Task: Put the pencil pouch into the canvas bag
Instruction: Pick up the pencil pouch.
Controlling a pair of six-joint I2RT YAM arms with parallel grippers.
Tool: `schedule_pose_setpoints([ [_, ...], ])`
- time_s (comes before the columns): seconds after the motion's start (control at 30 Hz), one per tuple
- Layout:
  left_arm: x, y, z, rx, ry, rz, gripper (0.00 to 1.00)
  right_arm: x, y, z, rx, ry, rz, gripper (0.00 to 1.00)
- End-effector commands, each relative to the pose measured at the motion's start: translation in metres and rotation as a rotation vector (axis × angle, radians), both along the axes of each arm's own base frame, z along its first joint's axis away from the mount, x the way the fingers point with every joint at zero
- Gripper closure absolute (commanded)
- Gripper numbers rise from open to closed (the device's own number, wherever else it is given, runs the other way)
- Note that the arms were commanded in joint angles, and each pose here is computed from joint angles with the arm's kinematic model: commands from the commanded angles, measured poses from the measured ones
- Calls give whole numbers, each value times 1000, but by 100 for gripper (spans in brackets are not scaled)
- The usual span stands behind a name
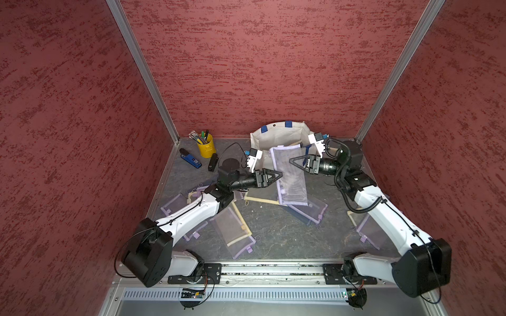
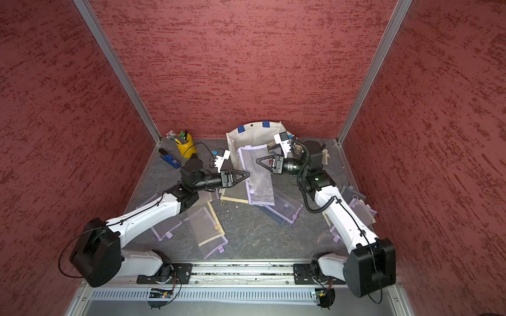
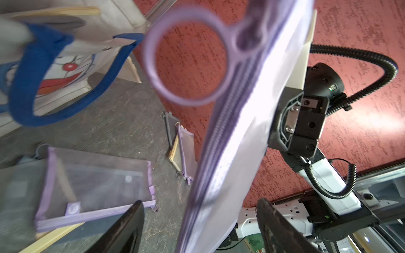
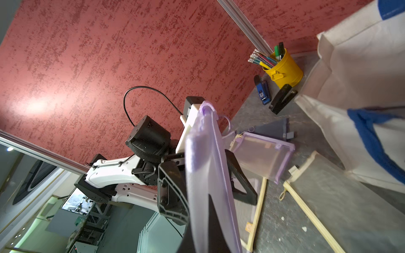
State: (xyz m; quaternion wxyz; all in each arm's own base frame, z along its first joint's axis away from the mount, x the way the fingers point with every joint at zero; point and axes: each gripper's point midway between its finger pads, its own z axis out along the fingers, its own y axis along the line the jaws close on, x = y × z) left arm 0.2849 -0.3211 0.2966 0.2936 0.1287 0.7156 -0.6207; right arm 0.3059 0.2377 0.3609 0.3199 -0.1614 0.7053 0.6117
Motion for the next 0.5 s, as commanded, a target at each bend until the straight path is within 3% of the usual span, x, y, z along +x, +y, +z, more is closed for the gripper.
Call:
schedule_pose_setpoints([
  [0.0,2,-9,24,-58,-94,-36,23,2,3,27,56,-50,34,100],
  [0.03,4,-10,27,-69,-99,-34,27,2,3,26,57,-48,35,100],
  [0.07,7,-10,31,-80,-108,-33,39,3,4,25,57,-44,35,100],
  [0.13,11,-11,39,-90,-126,-36,71,2,3,25,53,-41,30,100],
  [0.2,15,-8,48,-91,-144,-24,90,3,2,24,32,-37,15,100],
  [0.23,16,-5,50,-86,-151,-15,99,3,1,24,20,-40,8,92],
  [0.3,24,7,52,-48,-155,18,100,5,-1,21,-28,-35,-23,61],
  [0.37,33,18,57,32,-190,51,100,10,-6,17,-95,-25,-68,38],
  [0.47,58,35,61,237,-264,132,100,19,-17,4,-224,6,-141,25],
])
